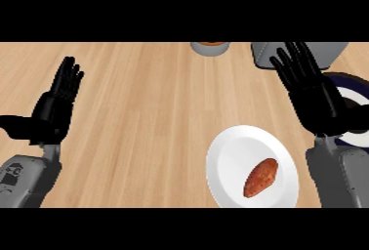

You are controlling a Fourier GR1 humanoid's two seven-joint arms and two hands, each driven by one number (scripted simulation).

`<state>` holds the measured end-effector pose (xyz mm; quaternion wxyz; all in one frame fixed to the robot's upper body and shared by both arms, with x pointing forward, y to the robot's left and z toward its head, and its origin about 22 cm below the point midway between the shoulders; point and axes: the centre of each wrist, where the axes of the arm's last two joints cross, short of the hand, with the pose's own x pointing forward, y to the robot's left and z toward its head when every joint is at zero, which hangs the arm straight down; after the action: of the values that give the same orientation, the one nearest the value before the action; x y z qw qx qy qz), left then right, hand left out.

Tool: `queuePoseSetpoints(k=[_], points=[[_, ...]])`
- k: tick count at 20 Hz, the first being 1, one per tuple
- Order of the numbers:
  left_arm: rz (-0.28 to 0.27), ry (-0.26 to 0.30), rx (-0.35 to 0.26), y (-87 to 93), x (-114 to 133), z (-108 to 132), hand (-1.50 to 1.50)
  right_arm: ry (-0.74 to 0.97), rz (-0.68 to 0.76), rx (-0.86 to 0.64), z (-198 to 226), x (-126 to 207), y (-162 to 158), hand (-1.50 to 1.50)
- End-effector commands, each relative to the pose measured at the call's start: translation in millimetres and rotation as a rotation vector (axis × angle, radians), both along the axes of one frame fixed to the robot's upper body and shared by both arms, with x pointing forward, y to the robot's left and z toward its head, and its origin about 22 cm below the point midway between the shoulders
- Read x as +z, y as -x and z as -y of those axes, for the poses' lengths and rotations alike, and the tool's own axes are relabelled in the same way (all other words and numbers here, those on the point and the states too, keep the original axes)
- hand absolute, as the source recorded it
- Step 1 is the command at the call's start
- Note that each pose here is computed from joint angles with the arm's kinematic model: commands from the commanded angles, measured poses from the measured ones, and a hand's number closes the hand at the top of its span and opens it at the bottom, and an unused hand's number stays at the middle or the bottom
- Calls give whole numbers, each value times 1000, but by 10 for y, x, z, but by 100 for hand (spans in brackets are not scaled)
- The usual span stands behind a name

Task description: Pick the sweet potato from the plate and place it in the plate

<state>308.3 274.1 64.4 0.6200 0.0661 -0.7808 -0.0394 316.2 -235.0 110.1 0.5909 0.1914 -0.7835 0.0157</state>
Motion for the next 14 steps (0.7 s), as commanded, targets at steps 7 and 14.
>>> queuePoseSetpoints(k=[7, 14], points=[[-437, 84, 117, 492, -803, -151, 0, 715, -218, -654, 1512, -135, 579, 150], [-603, 165, 62, 801, -1024, 159, 0, 477, -111, -1303, 1322, -745, 1418, -150]])
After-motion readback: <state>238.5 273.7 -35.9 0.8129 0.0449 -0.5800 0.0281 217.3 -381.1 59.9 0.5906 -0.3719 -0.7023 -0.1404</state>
